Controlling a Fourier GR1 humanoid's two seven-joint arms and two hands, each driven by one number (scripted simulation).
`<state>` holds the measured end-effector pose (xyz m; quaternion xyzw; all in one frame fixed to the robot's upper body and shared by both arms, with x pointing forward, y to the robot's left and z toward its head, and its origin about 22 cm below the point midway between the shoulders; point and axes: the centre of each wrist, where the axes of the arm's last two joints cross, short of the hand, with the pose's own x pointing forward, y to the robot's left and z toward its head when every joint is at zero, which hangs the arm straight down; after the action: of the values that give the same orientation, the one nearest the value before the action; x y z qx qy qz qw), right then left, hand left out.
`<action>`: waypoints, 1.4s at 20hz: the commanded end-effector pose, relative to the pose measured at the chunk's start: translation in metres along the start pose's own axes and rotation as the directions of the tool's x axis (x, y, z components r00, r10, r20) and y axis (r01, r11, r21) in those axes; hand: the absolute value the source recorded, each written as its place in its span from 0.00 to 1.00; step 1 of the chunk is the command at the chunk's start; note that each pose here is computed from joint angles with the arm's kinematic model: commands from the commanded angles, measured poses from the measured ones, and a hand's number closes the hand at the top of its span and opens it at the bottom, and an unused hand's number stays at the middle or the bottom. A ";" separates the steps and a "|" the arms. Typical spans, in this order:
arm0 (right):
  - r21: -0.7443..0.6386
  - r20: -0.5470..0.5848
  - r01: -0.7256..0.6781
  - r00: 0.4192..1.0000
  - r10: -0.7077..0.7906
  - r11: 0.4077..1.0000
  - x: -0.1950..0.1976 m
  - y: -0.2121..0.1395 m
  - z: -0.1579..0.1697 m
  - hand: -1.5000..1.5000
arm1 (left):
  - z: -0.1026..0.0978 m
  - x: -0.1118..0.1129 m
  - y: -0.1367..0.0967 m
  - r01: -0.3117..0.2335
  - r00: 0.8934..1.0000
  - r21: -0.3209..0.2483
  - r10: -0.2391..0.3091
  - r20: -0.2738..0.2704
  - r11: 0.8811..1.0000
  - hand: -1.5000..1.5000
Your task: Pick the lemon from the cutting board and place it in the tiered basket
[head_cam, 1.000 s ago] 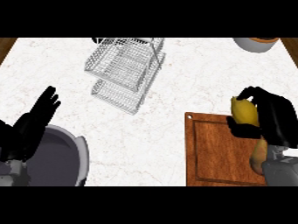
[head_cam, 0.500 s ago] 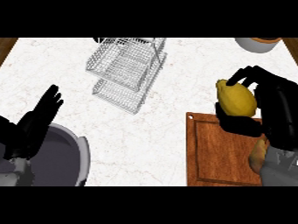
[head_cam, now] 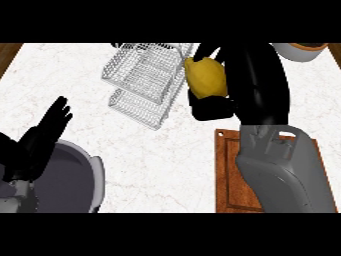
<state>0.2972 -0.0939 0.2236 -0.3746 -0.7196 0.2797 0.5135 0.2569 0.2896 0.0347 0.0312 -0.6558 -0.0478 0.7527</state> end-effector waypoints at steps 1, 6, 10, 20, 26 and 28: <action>-0.001 -0.013 0.001 1.000 -0.001 1.000 0.036 0.028 -0.018 1.00 | 0.008 0.003 0.002 0.003 1.000 -0.009 -0.003 0.000 1.000 0.50; 0.019 -0.042 0.034 0.999 -0.033 0.999 0.064 0.031 -0.046 1.00 | 0.002 0.001 -0.005 0.008 1.000 -0.003 -0.008 -0.006 1.000 0.50; 0.051 -0.072 0.009 0.997 -0.005 0.999 0.056 0.069 -0.055 1.00 | -0.005 -0.002 -0.027 -0.013 1.000 0.007 0.012 0.005 1.000 0.50; 0.101 -0.135 0.003 0.991 0.011 0.995 0.057 0.093 -0.089 1.00 | -0.007 0.009 -0.022 0.001 1.000 -0.015 -0.001 0.015 1.000 0.50; 0.036 -0.132 -0.054 0.989 0.059 0.998 0.047 0.117 -0.089 1.00 | 0.002 0.001 -0.017 -0.009 1.000 -0.025 0.009 0.004 1.000 0.50; 0.013 -0.137 -0.072 0.988 0.073 0.997 0.033 0.128 -0.089 1.00 | 0.001 -0.006 0.000 -0.012 1.000 -0.032 0.012 0.005 0.999 0.50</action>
<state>0.3982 0.0123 0.1909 -0.3969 -0.6672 0.2813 0.5640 0.2609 0.2797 0.0355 0.0198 -0.6597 -0.0550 0.7492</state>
